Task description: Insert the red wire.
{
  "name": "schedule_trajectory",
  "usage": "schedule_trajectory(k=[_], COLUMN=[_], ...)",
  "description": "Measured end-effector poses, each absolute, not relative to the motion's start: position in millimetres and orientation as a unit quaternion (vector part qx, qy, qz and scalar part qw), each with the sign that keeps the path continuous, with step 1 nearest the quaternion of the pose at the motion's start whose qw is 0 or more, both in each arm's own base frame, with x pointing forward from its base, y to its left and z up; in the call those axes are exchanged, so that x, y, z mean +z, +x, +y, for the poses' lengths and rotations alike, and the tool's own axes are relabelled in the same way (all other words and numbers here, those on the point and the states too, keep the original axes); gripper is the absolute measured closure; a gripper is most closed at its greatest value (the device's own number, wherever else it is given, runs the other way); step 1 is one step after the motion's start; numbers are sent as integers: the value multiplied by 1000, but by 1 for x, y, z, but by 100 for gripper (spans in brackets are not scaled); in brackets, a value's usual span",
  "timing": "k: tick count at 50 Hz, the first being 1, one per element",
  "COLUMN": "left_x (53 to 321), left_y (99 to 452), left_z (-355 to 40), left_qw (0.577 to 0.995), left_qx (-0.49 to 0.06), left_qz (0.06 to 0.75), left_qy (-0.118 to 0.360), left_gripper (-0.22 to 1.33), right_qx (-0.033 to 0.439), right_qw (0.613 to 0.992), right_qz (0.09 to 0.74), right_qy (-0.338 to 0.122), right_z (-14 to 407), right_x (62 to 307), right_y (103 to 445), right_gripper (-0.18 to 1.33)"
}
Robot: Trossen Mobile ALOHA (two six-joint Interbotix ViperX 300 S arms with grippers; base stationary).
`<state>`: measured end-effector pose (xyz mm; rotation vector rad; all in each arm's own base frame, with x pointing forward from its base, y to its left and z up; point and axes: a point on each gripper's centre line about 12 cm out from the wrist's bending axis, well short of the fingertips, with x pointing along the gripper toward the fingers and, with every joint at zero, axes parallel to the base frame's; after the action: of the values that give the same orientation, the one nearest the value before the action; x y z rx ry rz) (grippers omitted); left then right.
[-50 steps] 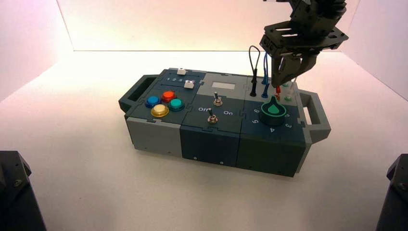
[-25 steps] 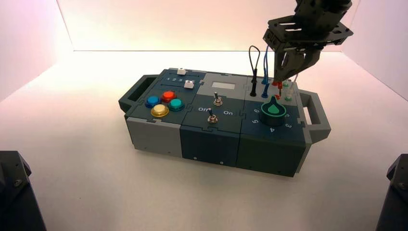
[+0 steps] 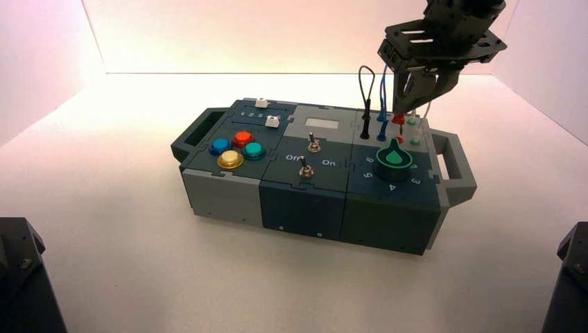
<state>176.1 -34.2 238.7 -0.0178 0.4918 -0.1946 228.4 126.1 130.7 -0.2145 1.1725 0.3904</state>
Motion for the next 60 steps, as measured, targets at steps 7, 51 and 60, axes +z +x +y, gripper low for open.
schedule_trajectory(k=[7,51,60], left_x=[239,239,239], left_y=[176,176,176], left_z=[-34,-34,-34], left_qw=[965,965,965], left_qx=[-96,-96,-96], left_qz=[243,242,243], left_qy=[-9,-9,-9], left_gripper=[127,127,127], right_qx=[184,181,180], right_qw=[811,806,806], right_qz=[547,555,556], right_qy=[-100,-96,-94], right_z=[127,129,129], right_x=[131,121,120], right_y=[229,231,232], right_gripper=[115,115,115])
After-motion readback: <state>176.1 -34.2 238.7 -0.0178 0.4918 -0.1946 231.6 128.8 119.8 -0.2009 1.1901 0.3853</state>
